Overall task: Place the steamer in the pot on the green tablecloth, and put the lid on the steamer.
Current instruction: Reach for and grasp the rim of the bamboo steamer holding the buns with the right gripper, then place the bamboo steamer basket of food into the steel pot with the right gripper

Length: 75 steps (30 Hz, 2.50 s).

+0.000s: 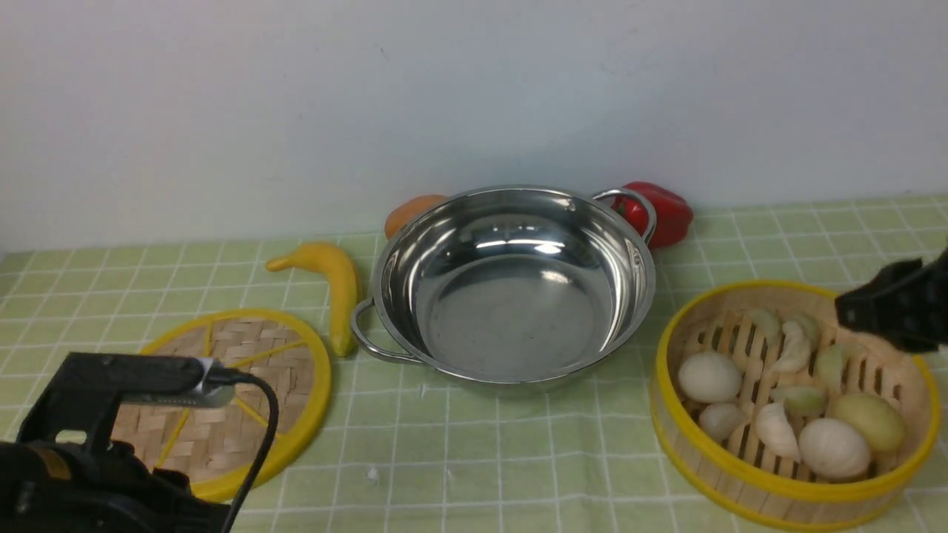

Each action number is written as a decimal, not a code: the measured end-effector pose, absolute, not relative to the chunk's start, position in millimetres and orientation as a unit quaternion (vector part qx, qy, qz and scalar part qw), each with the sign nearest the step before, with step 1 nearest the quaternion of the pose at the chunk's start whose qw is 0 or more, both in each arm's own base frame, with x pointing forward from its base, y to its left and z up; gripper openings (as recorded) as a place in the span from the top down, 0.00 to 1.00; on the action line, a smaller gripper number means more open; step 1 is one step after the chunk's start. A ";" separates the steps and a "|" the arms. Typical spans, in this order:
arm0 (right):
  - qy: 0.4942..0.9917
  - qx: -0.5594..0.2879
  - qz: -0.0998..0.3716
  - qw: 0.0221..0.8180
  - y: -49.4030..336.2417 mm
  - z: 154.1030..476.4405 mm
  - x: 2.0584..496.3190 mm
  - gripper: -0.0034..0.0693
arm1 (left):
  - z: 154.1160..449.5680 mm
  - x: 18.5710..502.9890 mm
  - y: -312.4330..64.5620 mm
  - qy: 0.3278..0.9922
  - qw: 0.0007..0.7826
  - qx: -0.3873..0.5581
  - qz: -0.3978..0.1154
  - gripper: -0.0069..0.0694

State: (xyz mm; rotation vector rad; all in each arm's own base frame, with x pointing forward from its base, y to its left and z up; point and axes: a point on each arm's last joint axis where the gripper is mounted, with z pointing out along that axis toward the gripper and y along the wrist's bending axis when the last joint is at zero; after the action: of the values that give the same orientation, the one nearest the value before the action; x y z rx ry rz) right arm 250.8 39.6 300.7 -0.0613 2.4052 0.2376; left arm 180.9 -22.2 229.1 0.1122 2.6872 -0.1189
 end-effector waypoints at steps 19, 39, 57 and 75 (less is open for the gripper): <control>0.978 0.132 -0.034 0.158 -31.1 239.9 299.0 0.62 | 240.0 196.2 -11.0 0.984 0.174 -0.042 0.015 0.59; 0.988 0.122 0.001 0.093 -27.4 165.4 329.1 0.65 | 238.9 198.8 -10.9 0.983 0.179 -0.046 0.016 0.59; 0.990 0.097 -0.005 0.099 -29.7 249.2 345.6 0.87 | 239.0 198.9 -10.8 0.983 0.179 -0.047 0.016 0.59; 0.959 -0.058 0.130 0.243 162.1 323.0 441.4 0.87 | 238.8 198.5 -10.7 0.983 0.177 -0.043 0.017 0.59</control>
State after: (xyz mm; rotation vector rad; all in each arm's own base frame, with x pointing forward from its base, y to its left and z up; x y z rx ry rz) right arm 441.4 162.1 323.0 -0.1586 2.6214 0.3557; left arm 198.5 -10.7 238.8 -0.1215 2.7819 0.0487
